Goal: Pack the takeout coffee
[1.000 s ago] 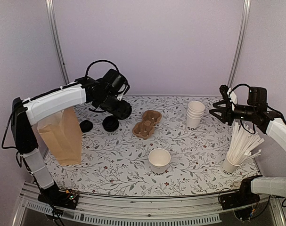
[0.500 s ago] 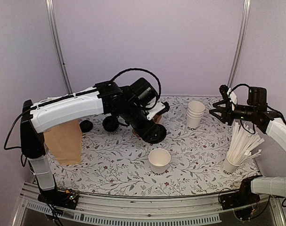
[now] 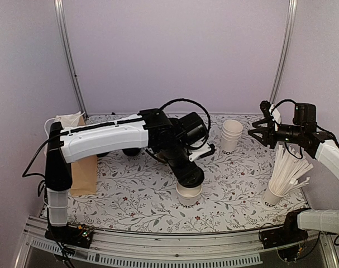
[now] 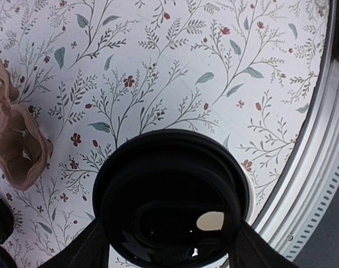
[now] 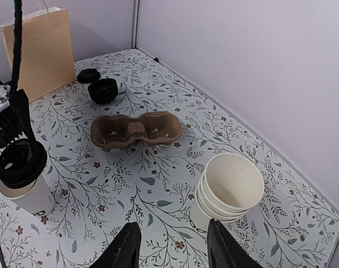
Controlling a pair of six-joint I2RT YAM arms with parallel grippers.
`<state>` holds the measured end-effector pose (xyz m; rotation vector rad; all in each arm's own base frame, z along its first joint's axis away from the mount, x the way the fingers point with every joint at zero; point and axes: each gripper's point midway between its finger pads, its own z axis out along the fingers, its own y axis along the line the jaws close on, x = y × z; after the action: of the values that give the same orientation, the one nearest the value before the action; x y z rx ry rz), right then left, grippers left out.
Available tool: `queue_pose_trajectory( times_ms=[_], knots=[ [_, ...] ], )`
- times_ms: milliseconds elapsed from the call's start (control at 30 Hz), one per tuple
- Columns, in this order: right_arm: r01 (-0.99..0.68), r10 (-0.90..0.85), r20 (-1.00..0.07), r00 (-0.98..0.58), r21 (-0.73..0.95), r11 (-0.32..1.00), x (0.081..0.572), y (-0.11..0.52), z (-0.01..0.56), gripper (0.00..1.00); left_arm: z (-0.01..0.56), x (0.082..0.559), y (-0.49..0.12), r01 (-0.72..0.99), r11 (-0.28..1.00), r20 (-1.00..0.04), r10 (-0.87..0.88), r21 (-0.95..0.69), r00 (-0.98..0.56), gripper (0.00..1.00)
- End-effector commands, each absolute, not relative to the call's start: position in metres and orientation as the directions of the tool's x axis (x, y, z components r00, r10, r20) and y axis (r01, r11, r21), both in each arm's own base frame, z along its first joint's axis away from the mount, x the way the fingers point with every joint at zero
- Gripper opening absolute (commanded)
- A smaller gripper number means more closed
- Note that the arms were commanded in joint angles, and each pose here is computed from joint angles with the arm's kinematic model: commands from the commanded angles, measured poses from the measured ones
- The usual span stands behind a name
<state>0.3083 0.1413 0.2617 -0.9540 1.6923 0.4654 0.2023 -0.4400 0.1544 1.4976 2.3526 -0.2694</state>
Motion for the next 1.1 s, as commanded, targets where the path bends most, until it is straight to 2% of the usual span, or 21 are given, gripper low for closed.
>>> queue_pose_trajectory(
  times_ms=[0, 1067],
  knots=[
    [-0.787, -0.366, -0.926, -0.096, -0.154, 0.597, 0.306, 0.142, 0.258, 0.43, 0.15, 0.193, -0.439, 0.916, 0.4, -0.34, 0.867, 0.042, -0.363, 0.66],
    [-0.79, -0.368, -0.925, -0.095, -0.155, 0.594, 0.306, 0.142, 0.257, 0.43, 0.124, 0.172, -0.438, 0.936, 0.351, -0.258, 0.906, 0.011, -0.336, 0.67]
  ],
)
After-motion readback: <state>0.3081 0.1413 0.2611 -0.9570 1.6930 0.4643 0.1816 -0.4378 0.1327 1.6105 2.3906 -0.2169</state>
